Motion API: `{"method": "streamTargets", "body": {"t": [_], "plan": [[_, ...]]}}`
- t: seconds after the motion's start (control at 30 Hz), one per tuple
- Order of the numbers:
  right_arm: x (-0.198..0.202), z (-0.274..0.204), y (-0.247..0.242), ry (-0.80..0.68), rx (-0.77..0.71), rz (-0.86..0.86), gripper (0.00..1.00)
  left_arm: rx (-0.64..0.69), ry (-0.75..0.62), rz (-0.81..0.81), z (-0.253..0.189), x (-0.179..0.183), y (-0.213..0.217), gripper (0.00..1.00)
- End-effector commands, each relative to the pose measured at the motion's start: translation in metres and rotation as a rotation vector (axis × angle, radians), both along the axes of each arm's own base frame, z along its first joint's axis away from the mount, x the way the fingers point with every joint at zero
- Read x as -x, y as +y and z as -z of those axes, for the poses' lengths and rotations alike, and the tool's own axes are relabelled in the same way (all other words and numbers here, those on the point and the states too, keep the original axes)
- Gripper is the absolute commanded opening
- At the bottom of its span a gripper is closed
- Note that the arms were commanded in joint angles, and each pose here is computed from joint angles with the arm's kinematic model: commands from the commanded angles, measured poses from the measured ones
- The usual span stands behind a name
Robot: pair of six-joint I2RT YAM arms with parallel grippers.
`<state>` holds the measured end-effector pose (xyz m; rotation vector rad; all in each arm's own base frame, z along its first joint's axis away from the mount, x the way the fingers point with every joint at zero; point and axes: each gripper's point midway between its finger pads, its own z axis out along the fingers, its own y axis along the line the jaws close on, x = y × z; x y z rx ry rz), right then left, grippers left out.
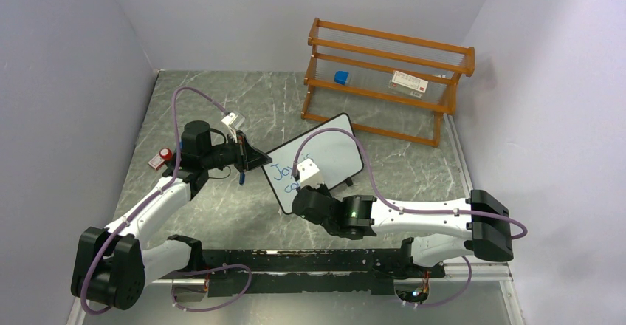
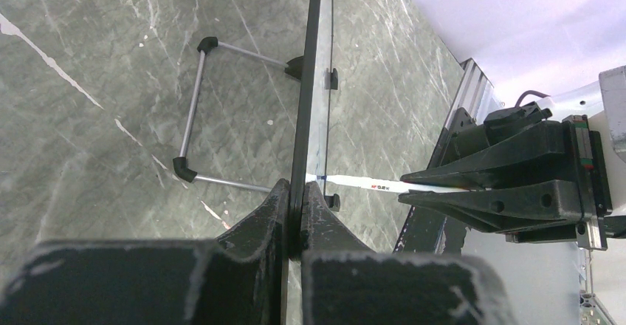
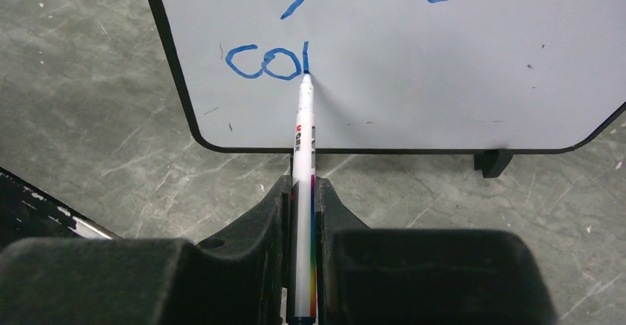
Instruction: Write a sentence on the whiteboard
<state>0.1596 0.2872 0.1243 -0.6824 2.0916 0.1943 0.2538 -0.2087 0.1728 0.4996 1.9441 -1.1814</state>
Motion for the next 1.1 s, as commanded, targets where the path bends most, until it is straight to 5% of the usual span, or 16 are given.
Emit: {"method": "streamTargets", "body": {"t": [0.0,1.07], "plan": [[0.001,0.006,-0.006,0.014,0.006,0.018,0.0,-0.093,0.04,-0.091,0.029,-0.01,0.016,0.05],[-0.005,-0.02,-0.004,-0.034,-0.064,0.022,0.0,-0.094,0.041,-0.092,0.03,-0.011,0.016,0.05]]}}
